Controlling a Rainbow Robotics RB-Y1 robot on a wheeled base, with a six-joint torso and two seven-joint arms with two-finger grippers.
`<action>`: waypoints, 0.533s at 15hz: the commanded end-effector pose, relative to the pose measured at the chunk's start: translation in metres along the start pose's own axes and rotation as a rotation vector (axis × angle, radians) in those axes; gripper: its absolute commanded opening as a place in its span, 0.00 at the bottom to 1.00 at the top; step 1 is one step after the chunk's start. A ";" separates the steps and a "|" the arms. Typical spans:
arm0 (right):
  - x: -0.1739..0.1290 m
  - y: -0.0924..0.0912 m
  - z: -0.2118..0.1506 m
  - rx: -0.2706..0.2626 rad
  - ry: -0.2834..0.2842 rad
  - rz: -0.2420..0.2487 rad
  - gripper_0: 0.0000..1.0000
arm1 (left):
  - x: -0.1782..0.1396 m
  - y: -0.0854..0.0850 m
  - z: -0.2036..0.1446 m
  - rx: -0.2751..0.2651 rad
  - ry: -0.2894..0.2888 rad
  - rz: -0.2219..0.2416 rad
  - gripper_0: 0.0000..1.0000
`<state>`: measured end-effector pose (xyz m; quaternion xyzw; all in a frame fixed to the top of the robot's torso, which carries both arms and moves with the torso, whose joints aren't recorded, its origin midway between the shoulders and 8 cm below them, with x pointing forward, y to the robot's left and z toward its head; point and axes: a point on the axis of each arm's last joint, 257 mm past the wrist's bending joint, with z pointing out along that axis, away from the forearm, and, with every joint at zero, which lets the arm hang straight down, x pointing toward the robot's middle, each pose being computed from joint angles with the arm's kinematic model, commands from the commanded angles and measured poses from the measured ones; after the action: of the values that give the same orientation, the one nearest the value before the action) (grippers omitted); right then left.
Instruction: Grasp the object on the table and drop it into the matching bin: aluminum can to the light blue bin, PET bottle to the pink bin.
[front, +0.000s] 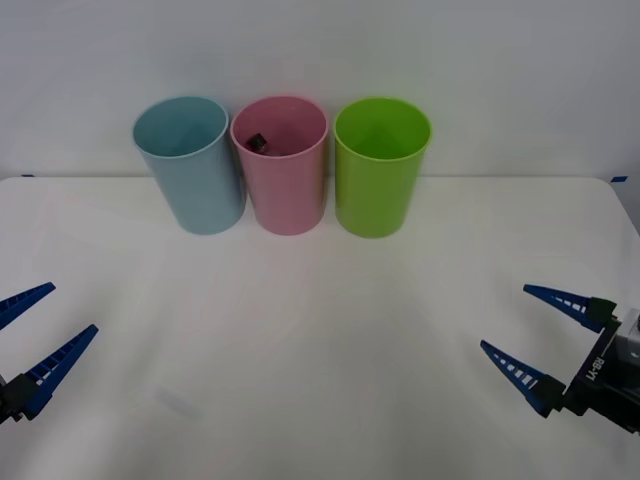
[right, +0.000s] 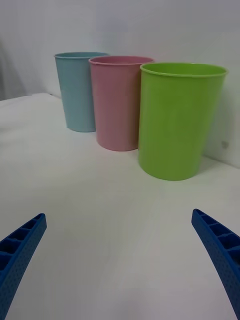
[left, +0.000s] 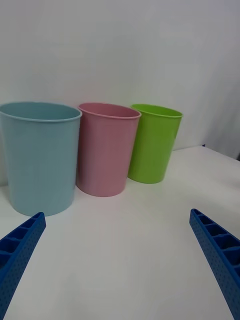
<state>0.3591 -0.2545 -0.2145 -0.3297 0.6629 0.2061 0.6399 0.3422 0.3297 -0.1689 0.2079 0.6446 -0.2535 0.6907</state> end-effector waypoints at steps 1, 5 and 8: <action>0.008 0.007 -0.022 -0.010 0.015 0.016 1.00 | 0.000 0.000 0.000 0.000 0.000 0.000 1.00; 0.024 0.010 -0.046 -0.042 0.031 0.042 1.00 | 0.000 0.000 0.000 0.000 0.000 0.000 1.00; 0.039 0.016 -0.055 -0.077 0.040 0.072 1.00 | 0.000 0.000 0.000 0.000 0.000 0.000 1.00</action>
<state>0.3120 -0.2877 -0.2460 -0.3341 0.6772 0.2443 0.6083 0.3423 0.3297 -0.1689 0.2079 0.6445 -0.2535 0.6907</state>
